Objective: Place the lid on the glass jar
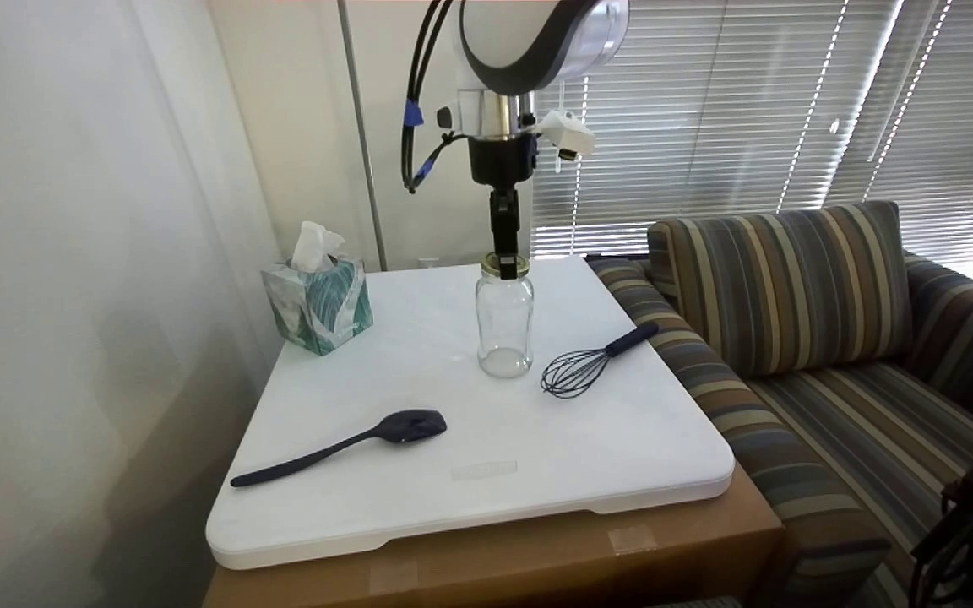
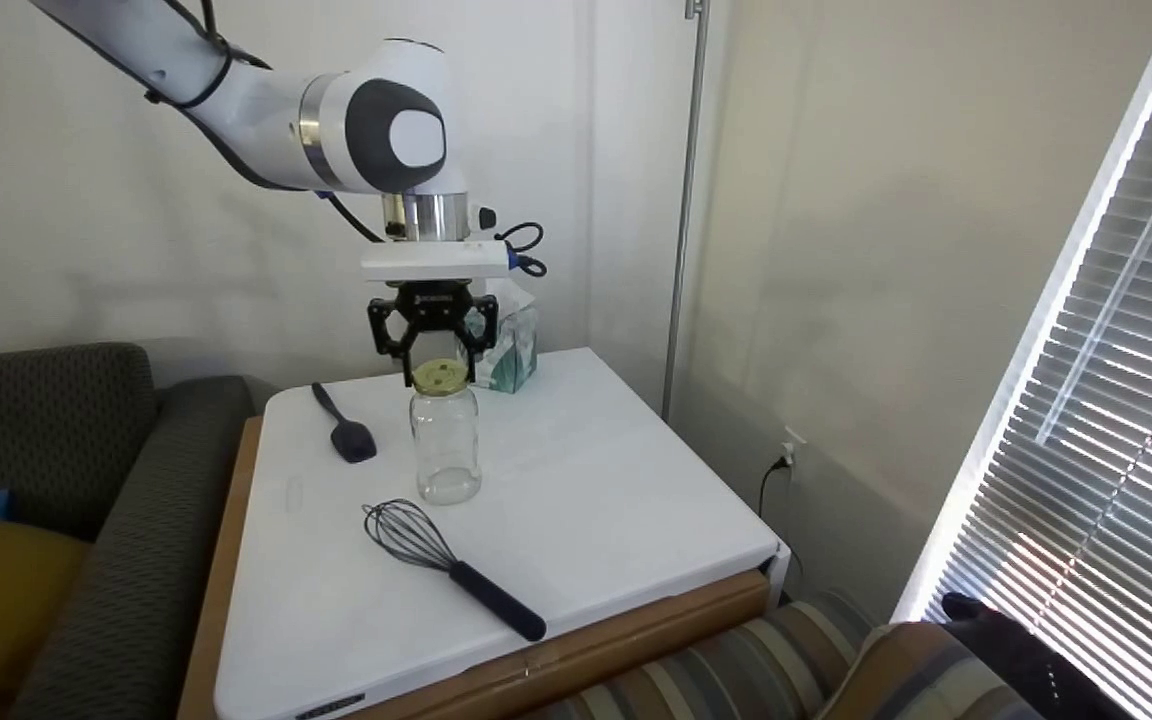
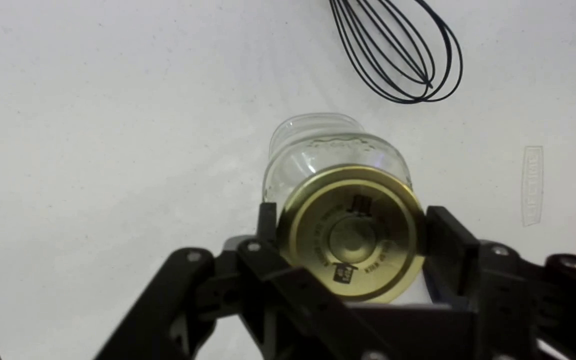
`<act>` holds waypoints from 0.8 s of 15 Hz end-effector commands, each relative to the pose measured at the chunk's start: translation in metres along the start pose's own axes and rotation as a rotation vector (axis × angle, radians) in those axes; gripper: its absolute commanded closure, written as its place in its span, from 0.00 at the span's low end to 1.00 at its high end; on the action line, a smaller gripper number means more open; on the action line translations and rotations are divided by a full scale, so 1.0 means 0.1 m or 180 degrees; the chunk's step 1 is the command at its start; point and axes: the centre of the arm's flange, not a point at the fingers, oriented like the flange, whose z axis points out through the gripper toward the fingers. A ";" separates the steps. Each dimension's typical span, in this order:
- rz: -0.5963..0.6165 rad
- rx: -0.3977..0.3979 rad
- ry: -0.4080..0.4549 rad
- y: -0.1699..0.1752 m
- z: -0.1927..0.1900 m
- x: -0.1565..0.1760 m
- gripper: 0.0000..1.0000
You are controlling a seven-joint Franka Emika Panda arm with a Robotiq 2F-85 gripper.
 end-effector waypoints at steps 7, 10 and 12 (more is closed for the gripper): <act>0.0047 -0.0078 -0.0251 0.06 -0.11 -0.12 0.00; 0.0006 0.0000 -0.0237 0.05 -0.34 -0.16 0.00; -0.0014 0.0131 -0.0256 0.06 -0.52 -0.20 0.00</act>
